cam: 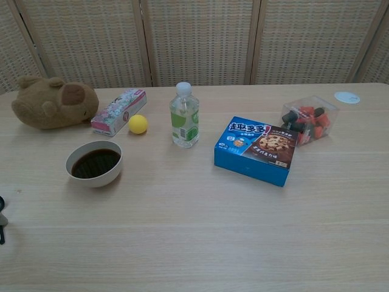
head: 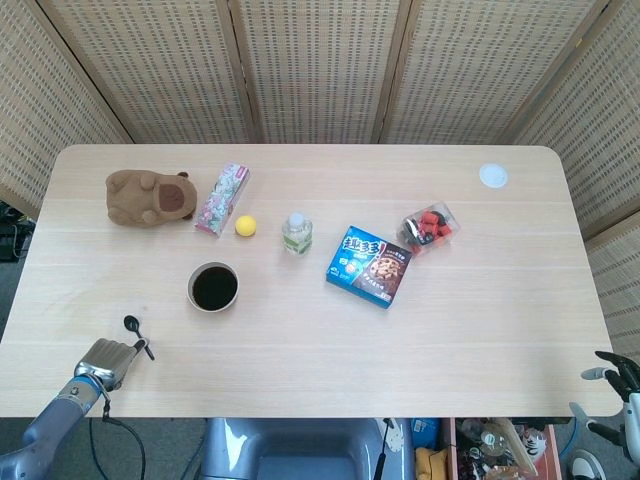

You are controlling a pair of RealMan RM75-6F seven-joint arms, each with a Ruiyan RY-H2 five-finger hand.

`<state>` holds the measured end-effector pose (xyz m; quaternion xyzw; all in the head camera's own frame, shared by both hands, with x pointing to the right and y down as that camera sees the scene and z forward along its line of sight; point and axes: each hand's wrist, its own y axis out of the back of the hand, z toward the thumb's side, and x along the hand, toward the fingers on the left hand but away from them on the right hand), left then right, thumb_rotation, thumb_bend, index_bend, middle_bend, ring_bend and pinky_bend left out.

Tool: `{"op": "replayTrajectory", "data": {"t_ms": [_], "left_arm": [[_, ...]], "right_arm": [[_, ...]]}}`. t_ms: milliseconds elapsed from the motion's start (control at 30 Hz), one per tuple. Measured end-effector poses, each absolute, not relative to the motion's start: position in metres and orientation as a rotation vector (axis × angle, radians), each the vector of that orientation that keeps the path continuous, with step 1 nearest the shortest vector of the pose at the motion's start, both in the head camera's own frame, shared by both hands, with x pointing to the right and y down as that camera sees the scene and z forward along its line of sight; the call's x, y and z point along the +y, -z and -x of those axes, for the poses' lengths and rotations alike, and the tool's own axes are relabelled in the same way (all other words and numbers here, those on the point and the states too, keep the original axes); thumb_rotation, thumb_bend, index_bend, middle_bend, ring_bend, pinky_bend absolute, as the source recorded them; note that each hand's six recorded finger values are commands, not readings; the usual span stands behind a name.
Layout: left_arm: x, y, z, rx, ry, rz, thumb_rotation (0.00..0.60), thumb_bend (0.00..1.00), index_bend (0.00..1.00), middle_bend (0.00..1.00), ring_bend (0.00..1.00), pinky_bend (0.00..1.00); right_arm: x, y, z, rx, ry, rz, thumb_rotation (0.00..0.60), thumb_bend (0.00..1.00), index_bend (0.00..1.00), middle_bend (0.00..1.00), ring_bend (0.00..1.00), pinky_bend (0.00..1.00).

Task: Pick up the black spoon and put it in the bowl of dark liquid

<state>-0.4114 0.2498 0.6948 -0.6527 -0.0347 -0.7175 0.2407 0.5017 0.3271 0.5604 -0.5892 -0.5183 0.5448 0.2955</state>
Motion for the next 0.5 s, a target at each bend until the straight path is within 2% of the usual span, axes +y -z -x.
{"op": "replayTrajectory", "data": {"t_ms": [267, 500], "left_arm": [[0.251, -0.689, 0.419, -0.057, 1.979, 1.774, 0.600, 0.88, 0.09, 0.65, 0.47, 0.48], [0.247, -0.671, 0.428, 0.054, 1.957, 1.747, 0.600, 0.88, 0.09, 0.65, 0.47, 0.48]], "right_arm": [[0.327, -0.561, -0.502, -1.379, -1.452, 1.569, 0.600, 0.30, 0.47, 0.34, 0.22, 0.31], [0.326, -0.563, -0.500, -1.374, -1.453, 1.576, 0.600, 0.30, 0.47, 0.34, 0.22, 0.31]]}}
